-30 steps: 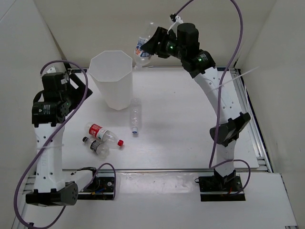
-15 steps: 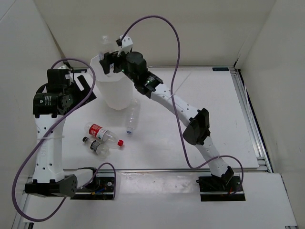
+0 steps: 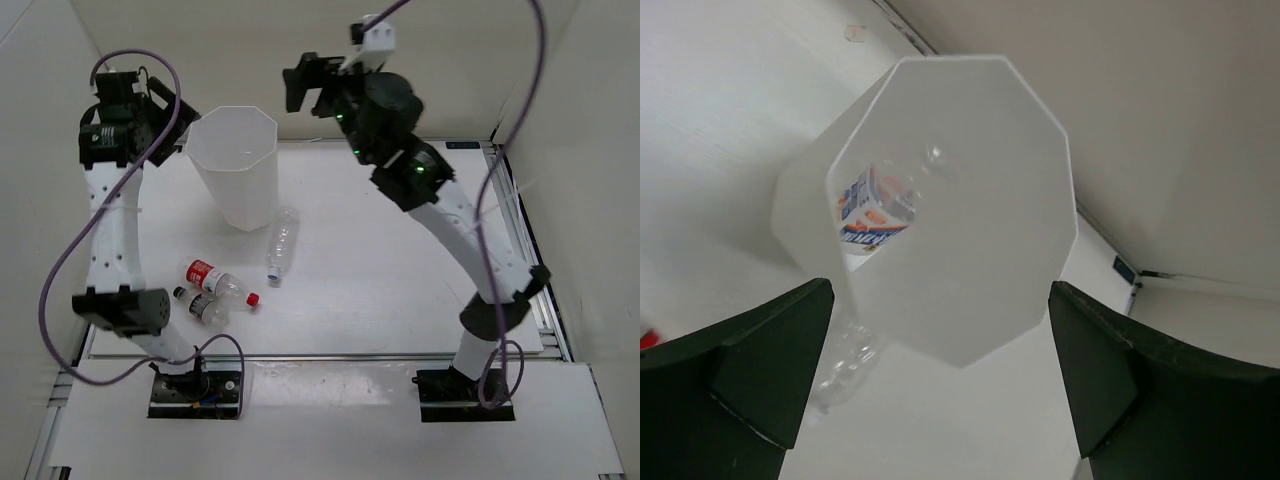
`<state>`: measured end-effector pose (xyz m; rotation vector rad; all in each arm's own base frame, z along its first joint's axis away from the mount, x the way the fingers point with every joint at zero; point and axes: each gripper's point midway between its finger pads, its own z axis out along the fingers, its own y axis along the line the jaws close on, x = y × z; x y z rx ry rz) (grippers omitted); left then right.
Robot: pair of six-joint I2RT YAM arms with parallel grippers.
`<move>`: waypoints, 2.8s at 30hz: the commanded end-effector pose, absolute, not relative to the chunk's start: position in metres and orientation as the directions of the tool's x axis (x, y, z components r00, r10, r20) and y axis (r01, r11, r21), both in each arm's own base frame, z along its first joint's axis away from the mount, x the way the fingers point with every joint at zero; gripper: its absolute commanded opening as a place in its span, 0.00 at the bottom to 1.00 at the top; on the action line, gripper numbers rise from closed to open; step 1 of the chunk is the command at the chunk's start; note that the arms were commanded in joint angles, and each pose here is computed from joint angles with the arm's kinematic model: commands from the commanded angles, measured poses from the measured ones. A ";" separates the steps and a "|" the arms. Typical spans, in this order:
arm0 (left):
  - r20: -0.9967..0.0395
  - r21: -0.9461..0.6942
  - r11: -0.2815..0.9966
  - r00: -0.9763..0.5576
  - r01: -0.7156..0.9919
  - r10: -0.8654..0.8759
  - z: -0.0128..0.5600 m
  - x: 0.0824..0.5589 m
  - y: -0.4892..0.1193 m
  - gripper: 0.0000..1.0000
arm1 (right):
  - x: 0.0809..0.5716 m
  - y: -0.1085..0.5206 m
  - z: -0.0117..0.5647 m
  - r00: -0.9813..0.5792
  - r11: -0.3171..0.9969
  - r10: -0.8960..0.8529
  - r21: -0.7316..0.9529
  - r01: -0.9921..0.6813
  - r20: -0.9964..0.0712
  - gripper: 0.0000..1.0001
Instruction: Put the plastic bottles in the bin
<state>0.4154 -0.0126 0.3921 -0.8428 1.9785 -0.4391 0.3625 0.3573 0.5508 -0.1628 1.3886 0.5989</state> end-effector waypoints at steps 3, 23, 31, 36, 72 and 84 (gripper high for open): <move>-0.390 -0.652 0.589 -0.455 -0.478 -0.800 0.348 0.449 -0.038 1.00 | 0.357 0.303 0.512 -0.053 0.916 0.202 0.208 -0.343 -0.978 1.00; -0.275 -0.615 0.531 -0.473 -0.583 -0.837 0.290 0.464 -0.052 0.97 | 0.362 0.236 0.497 -0.098 0.953 0.157 0.177 -0.247 -0.983 1.00; -0.204 -0.557 0.514 -0.492 -0.653 -0.846 0.279 0.427 -0.055 0.68 | 0.367 0.236 0.491 -0.124 0.948 0.184 0.209 -0.239 -0.975 1.00; -0.192 -0.527 0.514 -0.495 -0.677 -0.848 0.288 0.403 -0.053 0.64 | 0.371 0.236 0.482 -0.151 0.948 0.197 0.227 -0.222 -0.969 1.00; -0.798 -0.516 0.711 -0.032 -0.479 -0.601 0.392 0.199 0.039 0.99 | 0.378 0.431 0.101 -0.981 0.696 -0.049 0.698 -0.168 -0.187 0.99; -0.713 -0.520 0.577 -0.053 -0.630 -0.699 0.311 0.162 0.045 0.99 | 0.369 0.448 0.048 -0.997 0.646 -0.021 0.762 0.047 0.079 0.40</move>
